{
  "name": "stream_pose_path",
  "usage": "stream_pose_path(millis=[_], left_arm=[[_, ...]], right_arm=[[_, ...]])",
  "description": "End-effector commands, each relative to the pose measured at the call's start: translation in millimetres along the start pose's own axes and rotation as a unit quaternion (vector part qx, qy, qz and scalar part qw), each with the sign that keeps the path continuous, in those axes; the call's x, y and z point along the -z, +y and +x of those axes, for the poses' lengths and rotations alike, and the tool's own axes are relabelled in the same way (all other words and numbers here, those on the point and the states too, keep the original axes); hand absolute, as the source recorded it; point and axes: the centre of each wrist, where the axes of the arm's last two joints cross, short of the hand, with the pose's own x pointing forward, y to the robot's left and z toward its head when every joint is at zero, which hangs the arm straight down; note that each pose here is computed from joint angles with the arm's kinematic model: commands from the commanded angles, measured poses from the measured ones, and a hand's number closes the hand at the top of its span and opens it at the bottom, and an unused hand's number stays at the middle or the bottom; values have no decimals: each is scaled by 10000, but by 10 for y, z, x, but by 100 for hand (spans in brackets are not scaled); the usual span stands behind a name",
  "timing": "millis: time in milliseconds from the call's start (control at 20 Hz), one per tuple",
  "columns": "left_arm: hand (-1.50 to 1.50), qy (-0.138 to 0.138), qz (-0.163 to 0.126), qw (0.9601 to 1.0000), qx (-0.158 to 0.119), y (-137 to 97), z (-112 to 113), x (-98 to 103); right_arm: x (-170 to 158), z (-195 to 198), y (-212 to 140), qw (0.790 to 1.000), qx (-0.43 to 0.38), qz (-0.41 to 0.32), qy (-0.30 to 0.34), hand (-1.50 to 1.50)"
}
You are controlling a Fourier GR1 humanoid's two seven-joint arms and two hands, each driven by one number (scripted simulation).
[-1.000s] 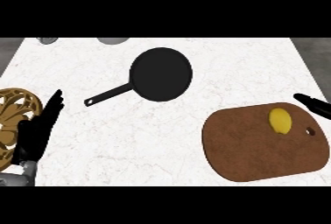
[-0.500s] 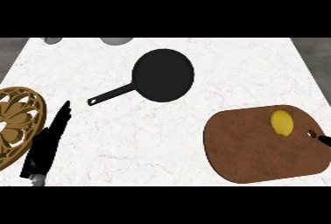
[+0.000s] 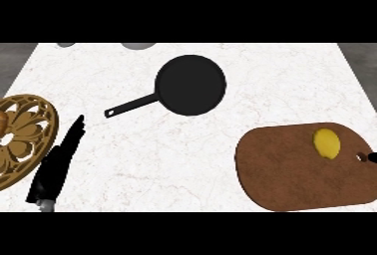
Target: Pick the lemon from the cutting board and place it in the pan
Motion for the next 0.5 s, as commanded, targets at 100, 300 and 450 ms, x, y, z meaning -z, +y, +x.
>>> stream_pose_path(millis=[100, 300, 450], left_arm=[[0, -33, -13, 10000, -56, 36, 86, -10], [0, -64, -49, 10000, 37, 147, 68, -40], [0, -12, -33, 10000, 8, -76, 59, -34]], right_arm=[[44, 409, -116, 9965, -510, 589, 293, -150], [109, 677, 11, 9926, -597, 833, 647, -150], [273, 744, 62, 9875, -761, 1181, 717, -150]])
